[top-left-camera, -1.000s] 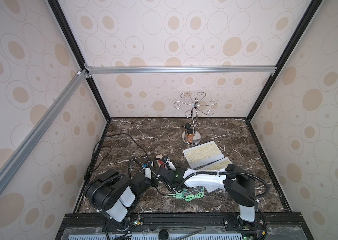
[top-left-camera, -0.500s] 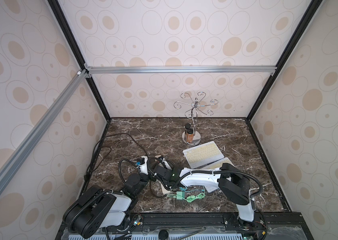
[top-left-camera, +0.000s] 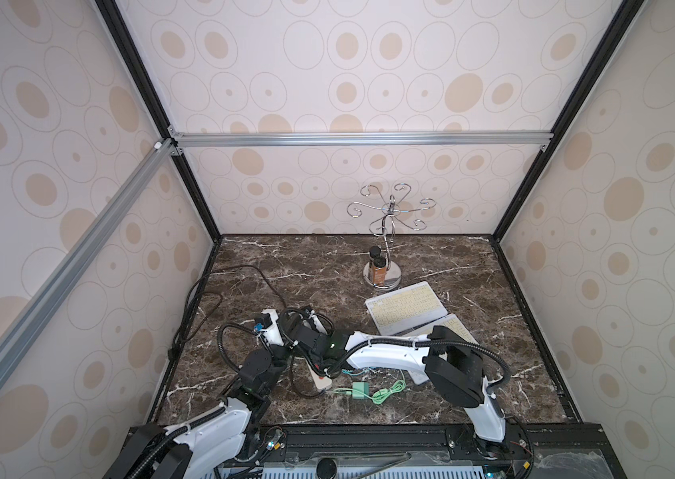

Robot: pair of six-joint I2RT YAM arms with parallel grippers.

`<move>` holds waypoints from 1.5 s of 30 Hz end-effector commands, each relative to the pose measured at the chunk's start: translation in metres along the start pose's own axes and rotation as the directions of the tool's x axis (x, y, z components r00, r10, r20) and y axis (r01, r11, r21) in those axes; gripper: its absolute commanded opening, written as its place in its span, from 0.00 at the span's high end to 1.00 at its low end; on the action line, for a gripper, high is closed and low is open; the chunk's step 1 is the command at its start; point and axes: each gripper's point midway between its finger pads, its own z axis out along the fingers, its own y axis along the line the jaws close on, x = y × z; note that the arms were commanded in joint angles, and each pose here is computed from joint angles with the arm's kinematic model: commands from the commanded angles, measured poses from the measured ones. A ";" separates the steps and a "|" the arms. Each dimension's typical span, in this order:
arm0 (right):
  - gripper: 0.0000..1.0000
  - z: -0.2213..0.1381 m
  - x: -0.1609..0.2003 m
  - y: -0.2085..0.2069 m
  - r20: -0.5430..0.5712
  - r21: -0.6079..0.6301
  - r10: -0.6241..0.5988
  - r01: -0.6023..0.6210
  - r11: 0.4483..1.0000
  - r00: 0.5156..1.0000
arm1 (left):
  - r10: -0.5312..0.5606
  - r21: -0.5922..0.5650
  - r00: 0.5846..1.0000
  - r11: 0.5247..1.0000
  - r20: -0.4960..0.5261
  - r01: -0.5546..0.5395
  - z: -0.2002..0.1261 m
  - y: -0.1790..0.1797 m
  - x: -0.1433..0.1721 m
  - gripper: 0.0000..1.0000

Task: Unplug the wireless keyboard
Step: Place the plug at the center of the board.

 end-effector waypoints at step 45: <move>0.31 -0.017 0.035 -0.037 -0.065 -0.029 -0.008 0.006 1.000 0.998 | -0.027 -0.213 0.981 0.977 -0.191 -0.014 -0.015 0.042 0.046 0.72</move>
